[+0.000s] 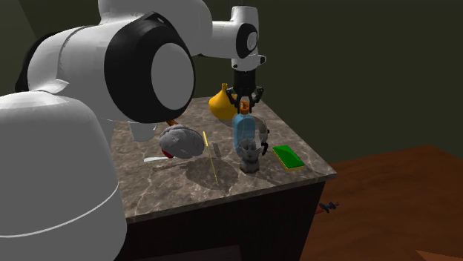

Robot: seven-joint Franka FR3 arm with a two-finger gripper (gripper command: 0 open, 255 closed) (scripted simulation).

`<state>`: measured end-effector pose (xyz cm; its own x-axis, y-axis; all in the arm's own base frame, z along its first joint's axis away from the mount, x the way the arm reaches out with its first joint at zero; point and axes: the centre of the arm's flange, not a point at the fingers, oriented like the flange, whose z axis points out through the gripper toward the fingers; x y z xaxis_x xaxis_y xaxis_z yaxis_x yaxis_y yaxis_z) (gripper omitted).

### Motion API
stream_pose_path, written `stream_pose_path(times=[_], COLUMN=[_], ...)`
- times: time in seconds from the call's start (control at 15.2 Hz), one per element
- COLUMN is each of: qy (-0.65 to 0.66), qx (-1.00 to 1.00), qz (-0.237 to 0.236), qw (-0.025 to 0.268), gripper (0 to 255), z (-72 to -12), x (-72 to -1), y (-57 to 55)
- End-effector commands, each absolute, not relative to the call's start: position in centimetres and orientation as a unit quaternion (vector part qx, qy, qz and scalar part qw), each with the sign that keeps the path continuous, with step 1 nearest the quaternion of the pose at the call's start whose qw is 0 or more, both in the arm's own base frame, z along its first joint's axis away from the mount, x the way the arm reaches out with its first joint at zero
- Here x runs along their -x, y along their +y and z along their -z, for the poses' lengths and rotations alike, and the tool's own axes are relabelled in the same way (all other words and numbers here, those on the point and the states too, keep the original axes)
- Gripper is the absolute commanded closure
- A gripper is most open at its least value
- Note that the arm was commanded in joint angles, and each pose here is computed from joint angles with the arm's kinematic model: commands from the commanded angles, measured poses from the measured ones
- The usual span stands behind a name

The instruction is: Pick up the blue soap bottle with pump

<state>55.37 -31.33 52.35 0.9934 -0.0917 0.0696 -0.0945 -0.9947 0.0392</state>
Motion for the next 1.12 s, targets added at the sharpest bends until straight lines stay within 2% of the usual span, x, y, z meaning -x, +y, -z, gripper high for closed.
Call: stream_pose_path(times=[0.0,1.06], qy=[-0.047,-0.047], qx=[-0.998,-0.998], qz=[-0.033,-0.033], qw=[0.021,0.021], gripper=[255,255], z=[-52.3,-60.2], x=[-55.4,-55.4], y=[-31.4,-31.4])
